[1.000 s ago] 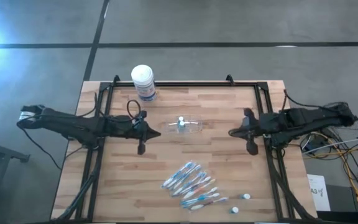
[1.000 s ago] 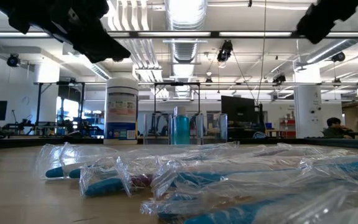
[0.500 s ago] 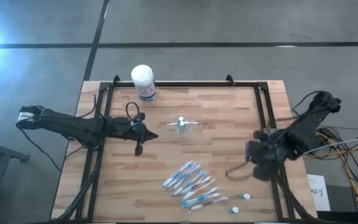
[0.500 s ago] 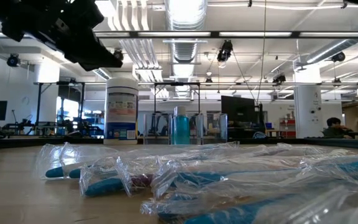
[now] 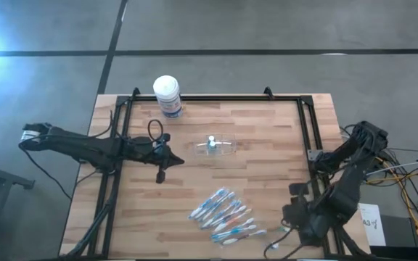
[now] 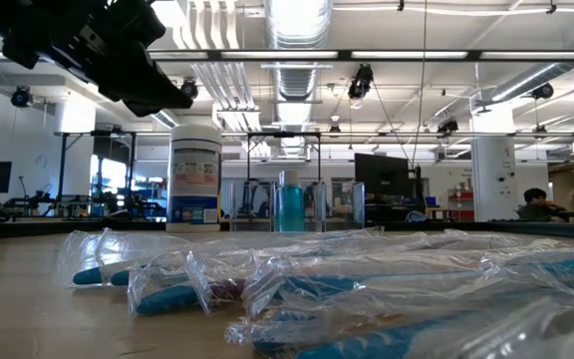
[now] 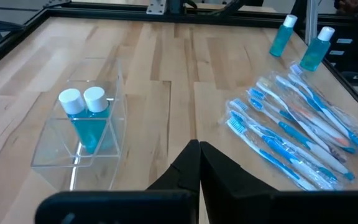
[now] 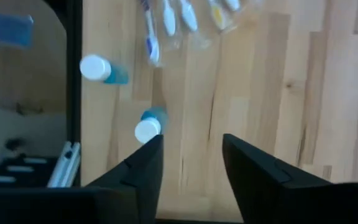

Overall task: Pick & Place toothbrushing station
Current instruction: Put the mouthwash into the transparent organizer

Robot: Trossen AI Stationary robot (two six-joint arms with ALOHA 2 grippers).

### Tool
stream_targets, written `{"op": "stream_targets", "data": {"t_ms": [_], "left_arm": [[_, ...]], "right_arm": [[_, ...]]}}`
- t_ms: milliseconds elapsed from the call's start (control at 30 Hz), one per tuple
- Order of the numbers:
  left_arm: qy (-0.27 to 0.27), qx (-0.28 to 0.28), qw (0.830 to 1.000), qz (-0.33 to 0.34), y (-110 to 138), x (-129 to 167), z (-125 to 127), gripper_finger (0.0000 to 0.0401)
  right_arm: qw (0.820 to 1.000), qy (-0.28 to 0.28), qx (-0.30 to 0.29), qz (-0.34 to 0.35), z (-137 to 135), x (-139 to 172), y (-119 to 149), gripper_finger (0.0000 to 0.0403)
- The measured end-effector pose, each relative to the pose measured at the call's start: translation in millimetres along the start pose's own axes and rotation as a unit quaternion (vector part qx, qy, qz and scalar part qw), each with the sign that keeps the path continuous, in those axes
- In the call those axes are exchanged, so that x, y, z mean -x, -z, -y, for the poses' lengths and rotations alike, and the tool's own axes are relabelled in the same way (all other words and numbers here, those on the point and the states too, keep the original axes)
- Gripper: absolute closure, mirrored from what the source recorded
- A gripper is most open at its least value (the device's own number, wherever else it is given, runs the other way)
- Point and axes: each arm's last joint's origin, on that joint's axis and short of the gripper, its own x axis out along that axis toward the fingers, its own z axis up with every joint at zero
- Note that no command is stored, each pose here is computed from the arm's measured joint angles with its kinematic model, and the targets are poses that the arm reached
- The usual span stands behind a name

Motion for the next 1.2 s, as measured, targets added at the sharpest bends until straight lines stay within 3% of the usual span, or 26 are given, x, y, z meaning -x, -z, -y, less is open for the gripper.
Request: {"op": "stream_targets", "data": {"t_ms": [300, 467, 667, 1200], "left_arm": [[0.000, -0.002, 1.000, 0.000, 0, 0, 0, 0.0387], [0.000, -0.002, 1.000, -0.001, 0, 0, 0, 0.0393], [-0.001, -0.004, 1.000, -0.002, 2, 0, 0, 0.0391], [-0.004, -0.004, 1.000, -0.006, 5, -1, -1, 0.0385]], "right_arm": [[0.999, 0.014, -0.006, -0.041, -15, -25, -3, 0.0194], [0.999, -0.012, 0.008, -0.030, -26, -35, -6, 0.0193], [0.998, -0.006, 0.034, -0.048, -31, -48, -6, 0.0200], [0.998, -0.009, 0.024, -0.057, -33, -63, 3, 0.0218]]}}
